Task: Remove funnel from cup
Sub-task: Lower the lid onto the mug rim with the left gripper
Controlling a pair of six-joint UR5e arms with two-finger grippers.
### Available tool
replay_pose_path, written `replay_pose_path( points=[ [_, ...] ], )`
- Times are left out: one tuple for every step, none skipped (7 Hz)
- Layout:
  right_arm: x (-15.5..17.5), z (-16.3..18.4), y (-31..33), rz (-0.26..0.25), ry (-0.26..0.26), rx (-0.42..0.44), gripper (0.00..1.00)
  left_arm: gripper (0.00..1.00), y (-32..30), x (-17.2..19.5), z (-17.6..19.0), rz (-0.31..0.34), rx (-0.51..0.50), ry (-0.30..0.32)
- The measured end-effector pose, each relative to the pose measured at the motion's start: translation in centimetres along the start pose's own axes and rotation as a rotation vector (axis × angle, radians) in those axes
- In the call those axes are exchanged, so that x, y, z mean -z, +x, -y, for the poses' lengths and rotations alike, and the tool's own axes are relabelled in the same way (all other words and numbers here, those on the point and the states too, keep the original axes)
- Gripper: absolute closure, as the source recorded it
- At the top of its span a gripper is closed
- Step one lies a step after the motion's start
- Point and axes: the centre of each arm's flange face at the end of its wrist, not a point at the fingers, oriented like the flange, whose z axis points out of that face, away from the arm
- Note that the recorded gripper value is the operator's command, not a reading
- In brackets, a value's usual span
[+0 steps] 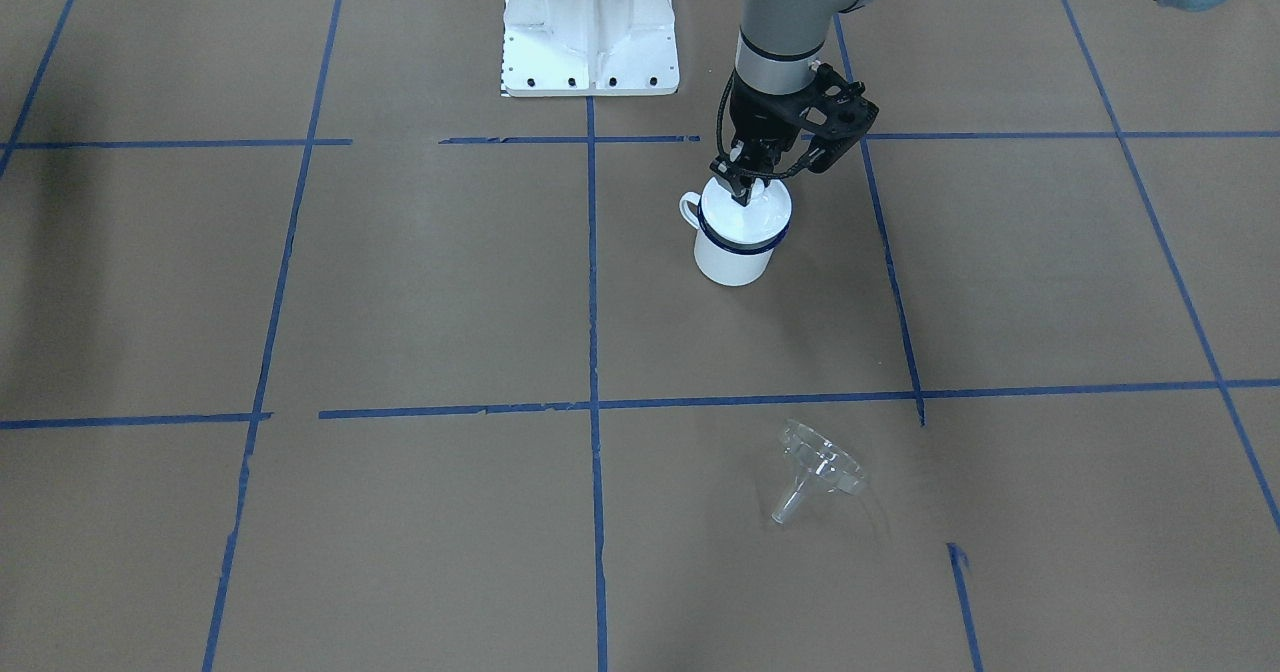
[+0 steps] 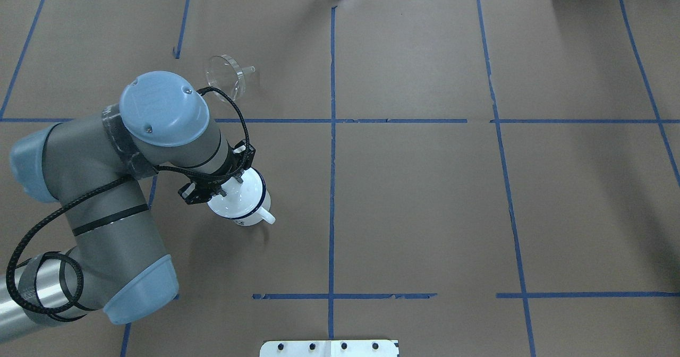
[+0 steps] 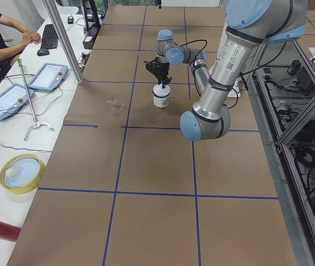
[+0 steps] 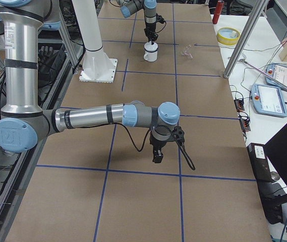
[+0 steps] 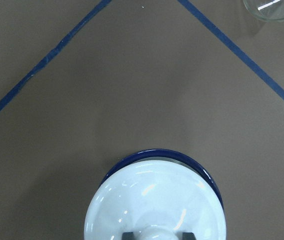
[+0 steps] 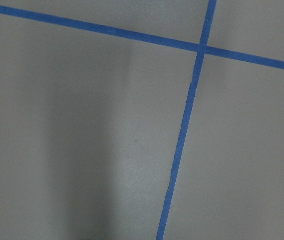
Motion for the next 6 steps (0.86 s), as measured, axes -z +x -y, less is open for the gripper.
replay_pose_path(
  points=[
    [0.00,0.00,0.00,0.000,0.000,0.000,0.00,1.00,0.12,-0.16,0.03,0.002,-0.002,0.001],
    [0.00,0.00,0.00,0.000,0.000,0.000,0.00,1.00,0.29,-0.30,0.03,0.003,-0.002,0.001],
    [0.00,0.00,0.00,0.000,0.000,0.000,0.00,0.86,0.42,-0.40,0.01,0.002,-0.003,0.001],
    [0.00,0.00,0.00,0.000,0.000,0.000,0.00,0.53,0.51,-0.56,0.03,0.001,-0.003,0.000],
    [0.00,0.00,0.00,0.000,0.000,0.000,0.00,0.01,0.56,-0.79,0.09,0.004,-0.002,0.001],
    [0.00,0.00,0.00,0.000,0.000,0.000,0.00,0.00,0.58,-1.10,0.14,0.009,-0.001,0.002]
  ],
)
